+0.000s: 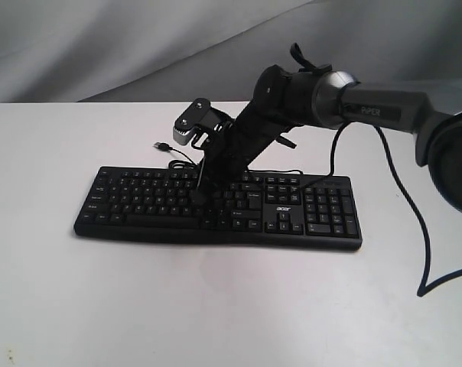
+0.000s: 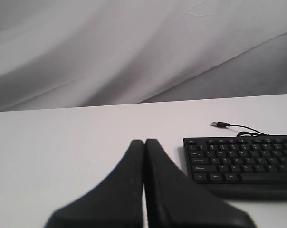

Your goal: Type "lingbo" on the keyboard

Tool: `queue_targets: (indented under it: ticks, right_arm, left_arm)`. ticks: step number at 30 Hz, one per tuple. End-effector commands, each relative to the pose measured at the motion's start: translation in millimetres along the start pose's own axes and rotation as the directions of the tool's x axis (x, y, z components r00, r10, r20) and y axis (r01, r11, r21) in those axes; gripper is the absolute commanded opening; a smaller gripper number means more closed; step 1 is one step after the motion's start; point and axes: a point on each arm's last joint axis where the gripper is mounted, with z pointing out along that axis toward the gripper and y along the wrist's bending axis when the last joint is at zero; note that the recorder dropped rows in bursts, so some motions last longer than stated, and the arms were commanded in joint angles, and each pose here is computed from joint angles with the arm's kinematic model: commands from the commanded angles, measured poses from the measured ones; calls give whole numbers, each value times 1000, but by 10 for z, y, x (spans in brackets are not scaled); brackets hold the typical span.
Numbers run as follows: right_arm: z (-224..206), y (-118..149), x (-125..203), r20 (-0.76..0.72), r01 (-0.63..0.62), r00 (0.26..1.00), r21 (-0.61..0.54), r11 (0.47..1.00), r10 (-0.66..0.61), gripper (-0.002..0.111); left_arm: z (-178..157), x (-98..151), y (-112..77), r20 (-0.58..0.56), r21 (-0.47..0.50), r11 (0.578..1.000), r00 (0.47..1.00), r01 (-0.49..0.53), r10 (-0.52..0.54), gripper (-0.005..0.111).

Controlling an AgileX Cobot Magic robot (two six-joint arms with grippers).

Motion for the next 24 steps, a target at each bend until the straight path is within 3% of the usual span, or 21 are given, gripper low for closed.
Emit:
queue_targets:
  ticks: [1, 16, 24]
  right_arm:
    - [-16, -23, 11, 3, 12, 1000, 11, 1000, -12, 0]
    - [81, -62, 92, -5, -14, 1000, -6, 1000, 14, 0]
    - [-305, 18, -109, 31, 50, 998, -4, 999, -50, 0]
  left_arm:
    - [0, 5, -4, 10, 6, 1000, 1000, 1, -1, 0]
    - [0, 5, -4, 10, 6, 1000, 1000, 1, -1, 0]
    - [0, 5, -4, 10, 6, 1000, 1000, 1, -1, 0]
